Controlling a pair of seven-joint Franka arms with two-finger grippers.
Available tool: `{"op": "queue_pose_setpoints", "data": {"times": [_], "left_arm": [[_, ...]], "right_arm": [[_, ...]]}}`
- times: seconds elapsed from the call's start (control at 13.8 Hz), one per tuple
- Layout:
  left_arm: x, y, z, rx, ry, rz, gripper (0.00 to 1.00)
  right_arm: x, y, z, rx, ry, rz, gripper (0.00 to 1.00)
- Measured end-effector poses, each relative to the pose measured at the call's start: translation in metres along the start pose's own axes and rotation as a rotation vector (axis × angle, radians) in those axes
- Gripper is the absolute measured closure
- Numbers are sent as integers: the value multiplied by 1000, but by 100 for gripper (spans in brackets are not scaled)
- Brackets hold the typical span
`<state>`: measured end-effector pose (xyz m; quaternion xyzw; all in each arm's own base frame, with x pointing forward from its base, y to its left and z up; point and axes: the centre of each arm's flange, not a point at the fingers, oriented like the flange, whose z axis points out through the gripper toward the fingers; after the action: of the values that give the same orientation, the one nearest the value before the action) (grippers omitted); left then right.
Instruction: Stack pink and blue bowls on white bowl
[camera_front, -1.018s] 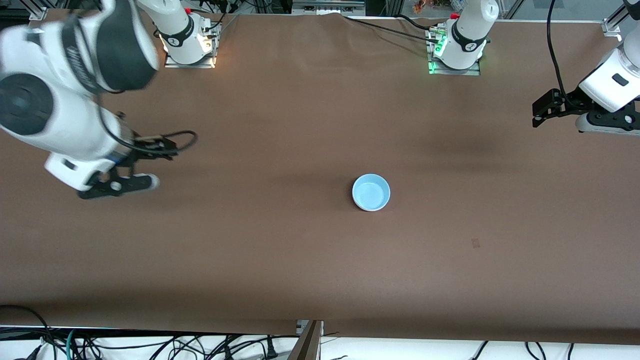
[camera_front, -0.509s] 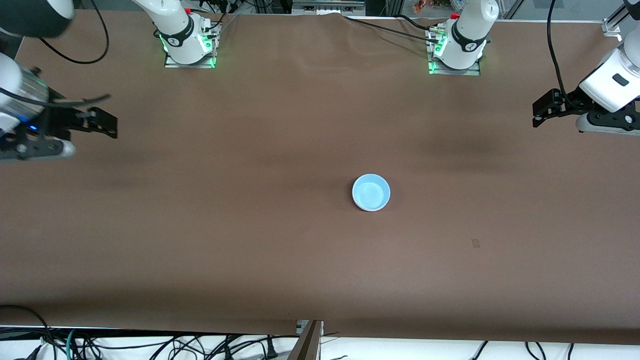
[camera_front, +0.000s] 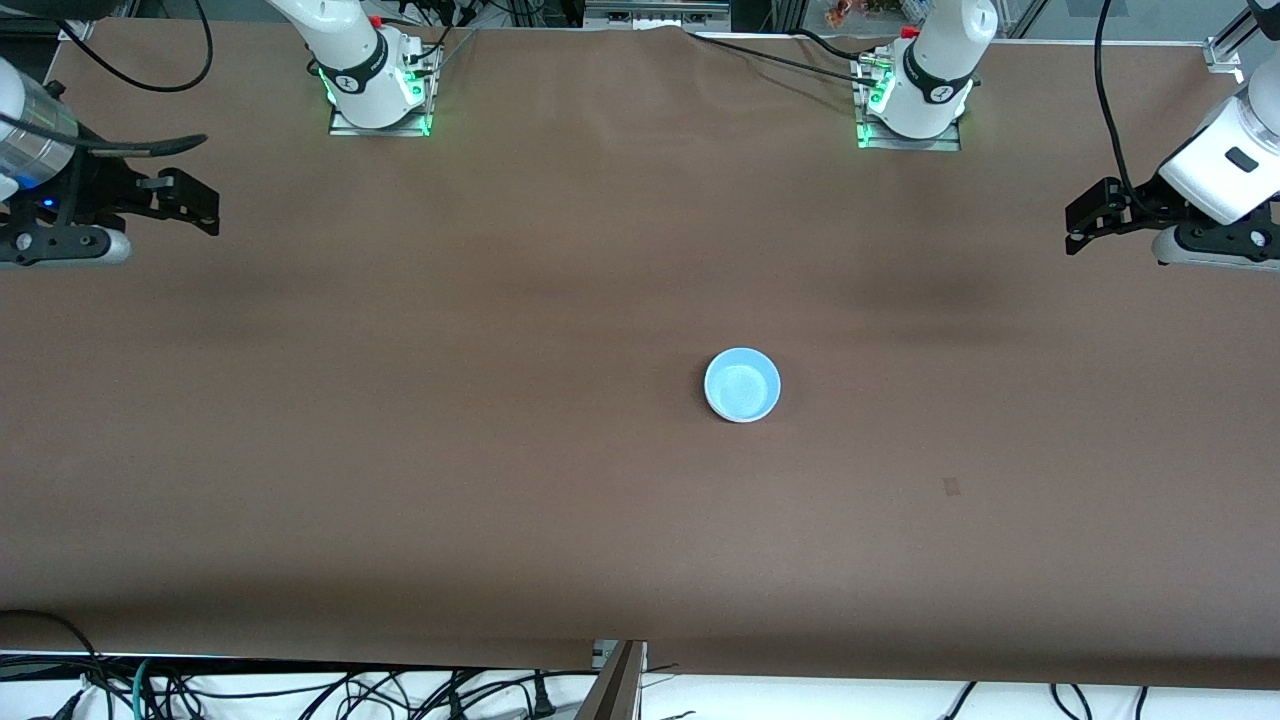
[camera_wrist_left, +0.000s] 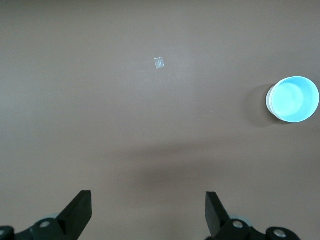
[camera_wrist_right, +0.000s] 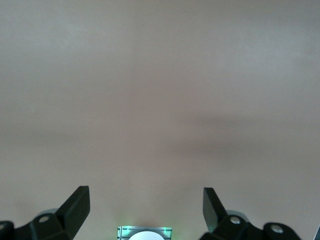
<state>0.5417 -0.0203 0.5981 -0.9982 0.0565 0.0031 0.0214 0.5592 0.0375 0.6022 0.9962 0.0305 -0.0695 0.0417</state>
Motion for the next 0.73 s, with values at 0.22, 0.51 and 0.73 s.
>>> {"op": "queue_pose_setpoints", "data": {"times": [0.22,0.51,0.73], "left_arm": [[0,0,0,0,0,0,0],[0,1,0,0,0,1,0],[0,4,0,-11,2,4,0]], "right_arm": [[-1,11,4,-3,-11,9,0],[-14,10,-8,-6,-13,-2,0],[-14,10,-9,-6,-8,-53,0]]}}
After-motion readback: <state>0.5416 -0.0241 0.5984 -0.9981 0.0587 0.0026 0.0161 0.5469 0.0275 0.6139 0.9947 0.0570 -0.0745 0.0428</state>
